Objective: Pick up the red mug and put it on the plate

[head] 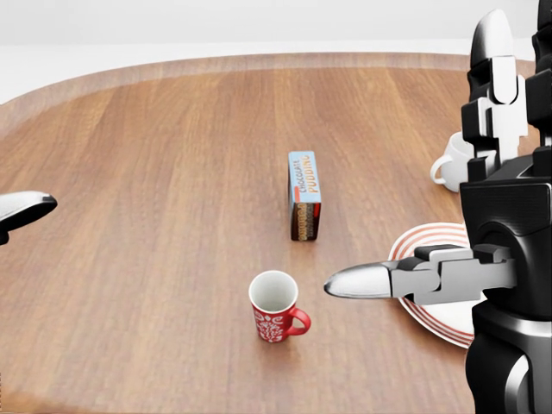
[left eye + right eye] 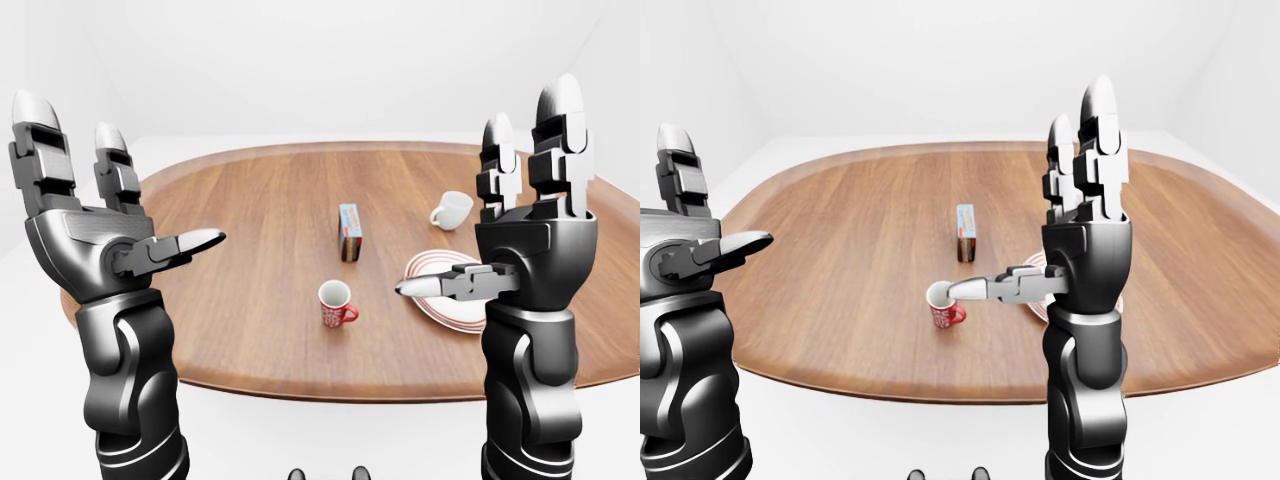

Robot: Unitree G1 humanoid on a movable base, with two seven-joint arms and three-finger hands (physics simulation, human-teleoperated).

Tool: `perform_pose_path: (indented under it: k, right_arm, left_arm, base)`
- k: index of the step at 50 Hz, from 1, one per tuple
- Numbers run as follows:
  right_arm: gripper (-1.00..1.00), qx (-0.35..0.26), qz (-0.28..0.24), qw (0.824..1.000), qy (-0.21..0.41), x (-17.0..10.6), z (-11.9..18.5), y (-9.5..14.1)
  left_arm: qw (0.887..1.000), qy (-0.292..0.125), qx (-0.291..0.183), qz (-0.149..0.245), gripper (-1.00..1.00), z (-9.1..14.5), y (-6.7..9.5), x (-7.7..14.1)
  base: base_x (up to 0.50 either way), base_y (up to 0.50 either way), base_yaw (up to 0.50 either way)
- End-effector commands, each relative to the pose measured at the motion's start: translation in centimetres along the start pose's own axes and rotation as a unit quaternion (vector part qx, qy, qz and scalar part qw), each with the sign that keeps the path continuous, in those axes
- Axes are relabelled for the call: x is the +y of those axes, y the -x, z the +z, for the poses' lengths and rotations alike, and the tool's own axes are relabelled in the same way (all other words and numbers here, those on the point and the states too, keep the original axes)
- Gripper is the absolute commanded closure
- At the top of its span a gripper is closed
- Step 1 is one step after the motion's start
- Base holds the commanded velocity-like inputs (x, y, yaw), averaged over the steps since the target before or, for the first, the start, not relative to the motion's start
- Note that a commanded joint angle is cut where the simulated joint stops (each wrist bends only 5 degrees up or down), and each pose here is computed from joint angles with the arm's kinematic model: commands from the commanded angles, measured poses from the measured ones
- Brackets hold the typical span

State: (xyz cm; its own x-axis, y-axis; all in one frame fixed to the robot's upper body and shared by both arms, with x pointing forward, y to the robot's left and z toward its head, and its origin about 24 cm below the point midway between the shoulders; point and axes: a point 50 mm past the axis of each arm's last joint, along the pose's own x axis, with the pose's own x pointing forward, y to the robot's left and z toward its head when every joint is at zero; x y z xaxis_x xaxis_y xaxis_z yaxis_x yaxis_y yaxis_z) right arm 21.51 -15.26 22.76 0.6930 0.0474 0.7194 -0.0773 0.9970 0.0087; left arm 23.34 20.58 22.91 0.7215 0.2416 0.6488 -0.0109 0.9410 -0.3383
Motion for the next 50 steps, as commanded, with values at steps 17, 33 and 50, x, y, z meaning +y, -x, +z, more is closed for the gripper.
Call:
perform_pose_path:
  k: [17, 33, 50]
  right_arm:
    - [-1.0, -0.004, 0.013, 1.0, 0.007, 0.3, 0.2, 0.0]
    - [-1.0, 0.007, 0.01, 1.0, 0.02, 0.4, -0.3, 0.0]
    - [-1.0, 0.017, 0.024, 0.999, 0.029, 1.1, 0.5, 1.9]
  left_arm:
    - [1.0, -0.003, 0.003, 0.003, -0.94, -0.1, 0.2, 0.2]
    - [1.0, -0.007, 0.006, 0.004, -0.95, -0.2, 0.2, 0.4]
    - [1.0, -0.011, 0.012, 0.001, -0.95, -0.5, 0.5, 0.2]
  base:
    - [0.5, 0.0, 0.0]
    - [0.23, 0.0, 0.0]
    - [0.0, 0.0, 0.0]
